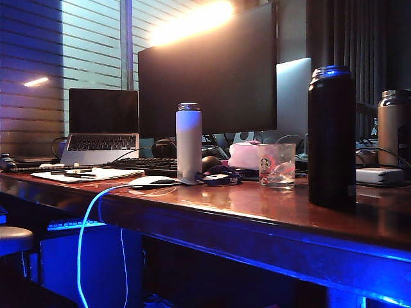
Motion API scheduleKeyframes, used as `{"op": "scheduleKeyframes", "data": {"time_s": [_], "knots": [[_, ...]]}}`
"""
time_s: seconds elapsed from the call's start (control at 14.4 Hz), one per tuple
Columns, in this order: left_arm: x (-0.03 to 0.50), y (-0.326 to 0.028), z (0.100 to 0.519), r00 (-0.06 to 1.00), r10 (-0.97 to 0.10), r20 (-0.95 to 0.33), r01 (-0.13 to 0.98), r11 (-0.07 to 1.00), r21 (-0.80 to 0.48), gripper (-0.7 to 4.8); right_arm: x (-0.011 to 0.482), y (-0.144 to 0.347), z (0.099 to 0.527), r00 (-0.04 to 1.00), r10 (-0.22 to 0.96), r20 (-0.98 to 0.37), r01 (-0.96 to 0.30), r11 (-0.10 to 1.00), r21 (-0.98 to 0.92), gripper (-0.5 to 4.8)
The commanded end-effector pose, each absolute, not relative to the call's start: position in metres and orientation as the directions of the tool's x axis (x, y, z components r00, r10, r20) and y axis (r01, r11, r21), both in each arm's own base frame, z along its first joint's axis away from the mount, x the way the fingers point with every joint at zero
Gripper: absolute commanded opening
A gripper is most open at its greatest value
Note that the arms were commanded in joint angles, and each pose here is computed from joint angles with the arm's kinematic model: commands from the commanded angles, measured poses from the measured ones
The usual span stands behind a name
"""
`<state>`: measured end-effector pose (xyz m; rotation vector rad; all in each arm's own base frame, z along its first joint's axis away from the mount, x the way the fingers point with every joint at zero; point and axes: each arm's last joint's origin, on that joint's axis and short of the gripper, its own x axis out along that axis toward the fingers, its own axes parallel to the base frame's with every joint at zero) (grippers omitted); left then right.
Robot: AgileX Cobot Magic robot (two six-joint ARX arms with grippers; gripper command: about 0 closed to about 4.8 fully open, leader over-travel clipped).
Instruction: Pick up the black thermos, pour a little water from inside into the glass cup, then place the black thermos back on the table.
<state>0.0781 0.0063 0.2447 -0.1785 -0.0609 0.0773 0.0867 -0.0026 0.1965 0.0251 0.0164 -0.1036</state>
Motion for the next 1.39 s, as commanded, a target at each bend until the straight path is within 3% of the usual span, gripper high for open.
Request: {"op": "scheduleKeyframes", "data": {"time_s": [0.07, 0.21, 0.28, 0.42, 0.56, 0.76, 0.83, 0.9, 1.11, 1.39], "knots": [[0.094, 0.006, 0.299, 0.998, 0.046, 0.046, -0.037, 0.983, -0.181, -0.01, 0.085, -0.003, 0.222, 0.993, -0.115, 0.02, 0.114, 0.993, 0.032, -0.05], [0.125, 0.004, 0.344, 0.991, -0.133, -0.015, 0.129, 0.978, -0.162, -0.03, 0.092, -0.003, 0.237, 0.993, -0.115, -0.012, 0.115, 0.993, 0.028, -0.05], [0.144, 0.001, 0.366, 0.954, -0.293, -0.057, 0.284, 0.95, -0.132, -0.03, 0.098, -0.003, 0.245, 0.993, -0.113, -0.035, 0.114, 0.993, 0.025, -0.05], [0.175, -0.003, 0.393, 0.854, -0.498, -0.153, 0.485, 0.867, -0.115, -0.03, 0.11, -0.003, 0.258, 0.991, -0.11, -0.072, 0.112, 0.994, 0.017, -0.05], [0.195, -0.013, 0.41, 0.783, -0.573, -0.243, 0.569, 0.817, -0.093, -0.03, 0.121, -0.002, 0.268, 0.989, -0.101, -0.108, 0.103, 0.995, 0.013, -0.05], [0.209, -0.045, 0.419, 0.633, -0.665, -0.397, 0.72, 0.694, -0.016, -0.03, 0.141, -0.001, 0.264, 0.976, -0.059, -0.208, 0.063, 0.998, 0.011, -0.05], [0.214, -0.064, 0.418, 0.589, -0.62, -0.518, 0.746, 0.663, 0.055, -0.03, 0.151, 0.001, 0.258, 0.967, 0.004, -0.256, 0.002, 1.0, 0.024, -0.05], [0.219, -0.073, 0.417, 0.593, -0.583, -0.555, 0.745, 0.66, 0.102, -0.03, 0.156, 0.003, 0.256, 0.963, 0.055, -0.264, -0.047, 0.998, 0.038, -0.05], [0.228, -0.081, 0.418, 0.604, -0.604, -0.52, 0.746, 0.658, 0.101, -0.03, 0.166, 0.007, 0.256, 0.95, 0.215, -0.226, -0.203, 0.976, 0.075, -0.05], [0.232, -0.082, 0.425, 0.644, -0.615, -0.455, 0.712, 0.699, 0.063, -0.03, 0.166, 0.007, 0.257, 0.952, 0.216, -0.217, -0.203, 0.976, 0.079, -0.01]]}}
